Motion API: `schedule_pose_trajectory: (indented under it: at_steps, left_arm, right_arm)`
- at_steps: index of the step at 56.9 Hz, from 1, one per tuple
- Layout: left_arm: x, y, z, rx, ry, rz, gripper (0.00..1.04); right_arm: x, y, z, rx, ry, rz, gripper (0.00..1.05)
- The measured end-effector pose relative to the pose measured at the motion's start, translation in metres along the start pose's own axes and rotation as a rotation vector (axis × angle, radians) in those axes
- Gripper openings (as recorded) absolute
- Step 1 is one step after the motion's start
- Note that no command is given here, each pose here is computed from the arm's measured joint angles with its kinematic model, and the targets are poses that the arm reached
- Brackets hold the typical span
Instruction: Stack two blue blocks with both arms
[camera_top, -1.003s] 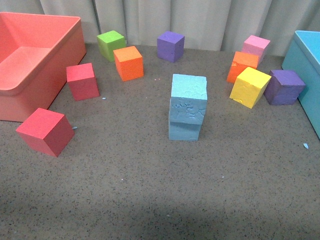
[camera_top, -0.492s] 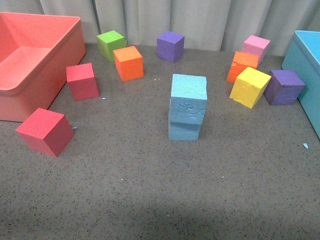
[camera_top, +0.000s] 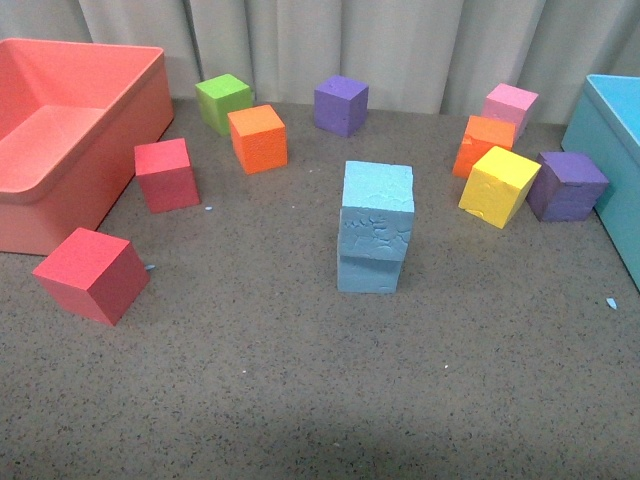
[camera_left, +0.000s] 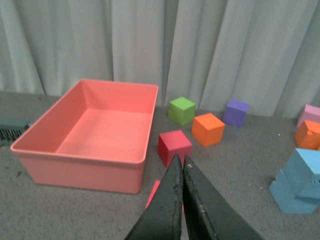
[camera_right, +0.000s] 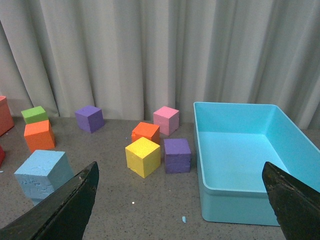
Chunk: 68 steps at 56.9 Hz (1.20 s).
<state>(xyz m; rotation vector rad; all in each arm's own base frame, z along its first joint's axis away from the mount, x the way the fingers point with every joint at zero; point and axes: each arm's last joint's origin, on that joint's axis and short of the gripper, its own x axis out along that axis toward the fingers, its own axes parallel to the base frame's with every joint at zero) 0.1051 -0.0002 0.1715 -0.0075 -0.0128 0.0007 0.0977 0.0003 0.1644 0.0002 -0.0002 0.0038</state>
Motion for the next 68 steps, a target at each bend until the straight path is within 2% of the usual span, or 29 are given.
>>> schedule_pose_trajectory:
  at_steps: [11,22,29,41,68]
  left_arm:
    - [-0.0083,0.0000,-0.0016,0.000,-0.003,-0.003,0.06]
    - [-0.0083,0.0000,-0.0015,0.000,-0.003,-0.003,0.38]
    - [-0.0083,0.0000,-0.0015,0.000,-0.003,-0.003,0.64]
    - [-0.0083,0.0000,-0.0015,0.001,-0.004,-0.003,0.99]
    - [-0.0083,0.0000,-0.0015,0.003,-0.004,-0.003,0.98]
  right_arm:
    - [0.0000,0.0000,0.0000,0.000,0.000,0.000,0.95]
    - [0.0000,0.0000,0.0000,0.000,0.000,0.000,0.95]
    - [0.0000,0.0000,0.0000,0.000,0.000,0.000,0.95]
    - [0.0000,0.0000,0.0000,0.000,0.000,0.000,0.95]
    - [0.0000,0.0000,0.0000,0.000,0.000,0.000,0.95]
